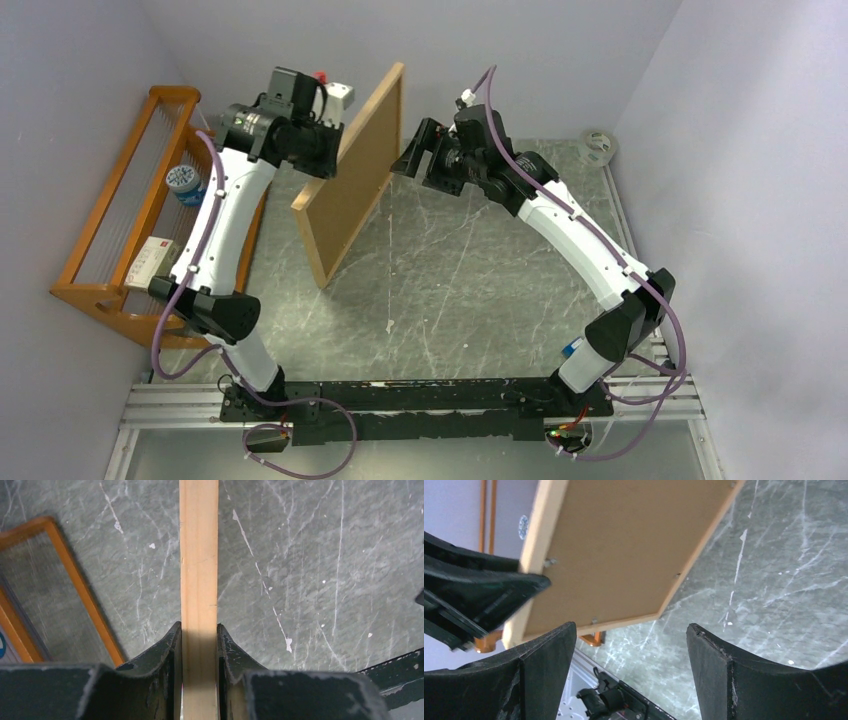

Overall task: Put the photo into the frame
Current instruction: Turn over the photo frame at the center of the board.

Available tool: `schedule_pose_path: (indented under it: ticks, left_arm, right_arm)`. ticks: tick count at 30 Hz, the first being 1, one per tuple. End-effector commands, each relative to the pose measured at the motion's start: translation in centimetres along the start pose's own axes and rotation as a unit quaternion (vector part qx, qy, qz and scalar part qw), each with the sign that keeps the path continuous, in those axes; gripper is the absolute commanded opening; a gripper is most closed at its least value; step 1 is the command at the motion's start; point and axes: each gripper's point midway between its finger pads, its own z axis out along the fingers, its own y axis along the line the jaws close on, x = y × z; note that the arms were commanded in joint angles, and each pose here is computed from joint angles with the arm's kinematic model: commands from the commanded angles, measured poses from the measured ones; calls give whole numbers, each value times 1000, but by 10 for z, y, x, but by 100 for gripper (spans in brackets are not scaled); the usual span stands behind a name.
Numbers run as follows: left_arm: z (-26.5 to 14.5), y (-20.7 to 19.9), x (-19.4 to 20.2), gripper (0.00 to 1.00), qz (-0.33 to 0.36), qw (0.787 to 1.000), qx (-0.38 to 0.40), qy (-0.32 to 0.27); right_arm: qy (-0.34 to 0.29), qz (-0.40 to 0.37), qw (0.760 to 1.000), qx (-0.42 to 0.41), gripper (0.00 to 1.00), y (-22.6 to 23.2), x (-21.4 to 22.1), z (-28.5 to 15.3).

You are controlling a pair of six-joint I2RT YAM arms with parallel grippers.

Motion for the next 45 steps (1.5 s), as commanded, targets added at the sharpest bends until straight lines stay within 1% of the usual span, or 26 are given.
schedule_pose_path:
  ticks: [1,7,12,15,17,18,21,25,27,32,35,36,40,41,43,45]
  left_arm:
    - [-31,-17,-30,3,48,995,-18,-85]
    - [-30,-52,-26,3,86,992,-17,-86]
    - [-25,-79,-20,2,120,989,-28,-78]
    - [-22,-92,-16,2,131,988,-29,-77]
    - [-18,-100,-15,2,131,988,-24,-78]
    - [-16,-105,-14,3,116,990,-20,-76]
    - [-10,-121,-9,3,117,990,-7,-74]
    - [-2,-134,-3,2,120,990,3,-68]
    - [1,-138,1,3,124,990,8,-60]
    - [8,-148,10,2,136,990,19,-45]
    - [10,-154,15,4,140,989,29,-40]
    - [9,-157,17,6,141,989,35,-40]
    - [7,-169,27,17,151,986,68,-32]
    - [8,-170,28,18,152,985,72,-30]
    - [8,-173,31,23,152,985,80,-27]
    - [9,-175,35,27,152,984,88,-21]
  right_arm:
    - [-57,32,997,-46,84,31,-32,-19]
    - [-95,98,990,-25,83,27,-55,-22]
    - [-138,149,979,-21,81,20,-78,-27]
    - [-149,175,973,2,81,3,-87,-24]
    - [-161,192,968,36,80,-18,-92,-23]
    - [-163,199,965,41,80,-26,-95,-24]
    - [-167,209,963,27,80,-35,-103,-30]
    - [-154,200,967,25,79,-39,-106,-26]
    - [-131,199,971,18,79,-36,-100,-20]
    - [-104,194,975,6,78,-34,-93,-10]
    - [-89,195,977,4,76,-33,-89,-4]
    - [-85,195,977,5,76,-34,-87,-1]
    - [-69,189,980,9,74,-35,-84,8]
    - [-66,186,980,10,73,-35,-84,8]
    - [-57,183,981,15,69,-37,-81,11]
    - [-52,180,982,19,63,-39,-79,12]
